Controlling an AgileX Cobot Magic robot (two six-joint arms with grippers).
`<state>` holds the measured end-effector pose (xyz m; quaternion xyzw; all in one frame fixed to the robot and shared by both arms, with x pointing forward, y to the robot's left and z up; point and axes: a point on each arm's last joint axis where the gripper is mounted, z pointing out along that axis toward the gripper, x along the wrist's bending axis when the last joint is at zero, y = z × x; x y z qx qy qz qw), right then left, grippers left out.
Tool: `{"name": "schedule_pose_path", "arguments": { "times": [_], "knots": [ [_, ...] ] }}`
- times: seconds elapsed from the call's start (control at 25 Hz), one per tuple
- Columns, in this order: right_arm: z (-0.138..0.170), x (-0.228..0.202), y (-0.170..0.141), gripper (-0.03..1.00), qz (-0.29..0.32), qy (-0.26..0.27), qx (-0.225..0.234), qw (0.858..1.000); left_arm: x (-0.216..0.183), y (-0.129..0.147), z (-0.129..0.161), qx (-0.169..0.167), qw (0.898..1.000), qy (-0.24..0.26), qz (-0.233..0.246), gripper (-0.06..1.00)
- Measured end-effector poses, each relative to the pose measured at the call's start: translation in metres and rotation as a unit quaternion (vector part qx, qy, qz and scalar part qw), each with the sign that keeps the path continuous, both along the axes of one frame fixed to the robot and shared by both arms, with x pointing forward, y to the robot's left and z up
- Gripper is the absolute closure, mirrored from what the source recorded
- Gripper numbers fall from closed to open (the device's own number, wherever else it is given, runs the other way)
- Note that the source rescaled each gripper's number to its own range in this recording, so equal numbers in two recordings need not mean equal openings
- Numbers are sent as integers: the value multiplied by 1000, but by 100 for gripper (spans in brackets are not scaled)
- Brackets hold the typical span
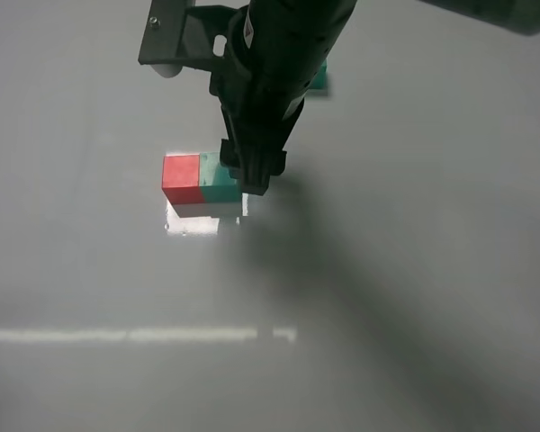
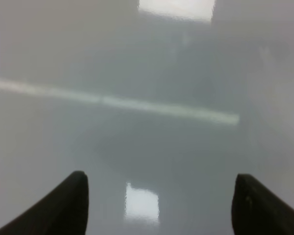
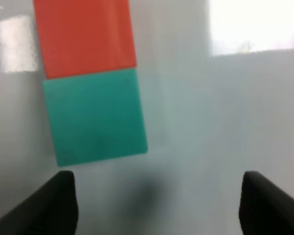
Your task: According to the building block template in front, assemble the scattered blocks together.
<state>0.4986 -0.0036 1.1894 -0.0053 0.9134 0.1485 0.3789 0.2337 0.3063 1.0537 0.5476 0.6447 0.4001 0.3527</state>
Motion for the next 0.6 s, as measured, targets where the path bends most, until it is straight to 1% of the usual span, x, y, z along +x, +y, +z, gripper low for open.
{"name": "schedule_pose_path", "arguments": {
  "times": [0.2, 0.36, 0.48, 0.6],
  "knots": [
    [-2, 12, -15, 19, -45, 28, 14, 999, 0, 0, 0, 0, 1000, 0, 0, 41],
    [5, 20, -32, 19, -77, 38, 42, 995, 0, 0, 0, 0, 1000, 0, 0, 41],
    [12, 22, -48, 19, -113, 41, 69, 990, 0, 0, 0, 0, 1000, 0, 0, 41],
    [16, 22, -66, 19, -164, 50, 105, 980, 0, 0, 0, 0, 1000, 0, 0, 41]
  ]
}}
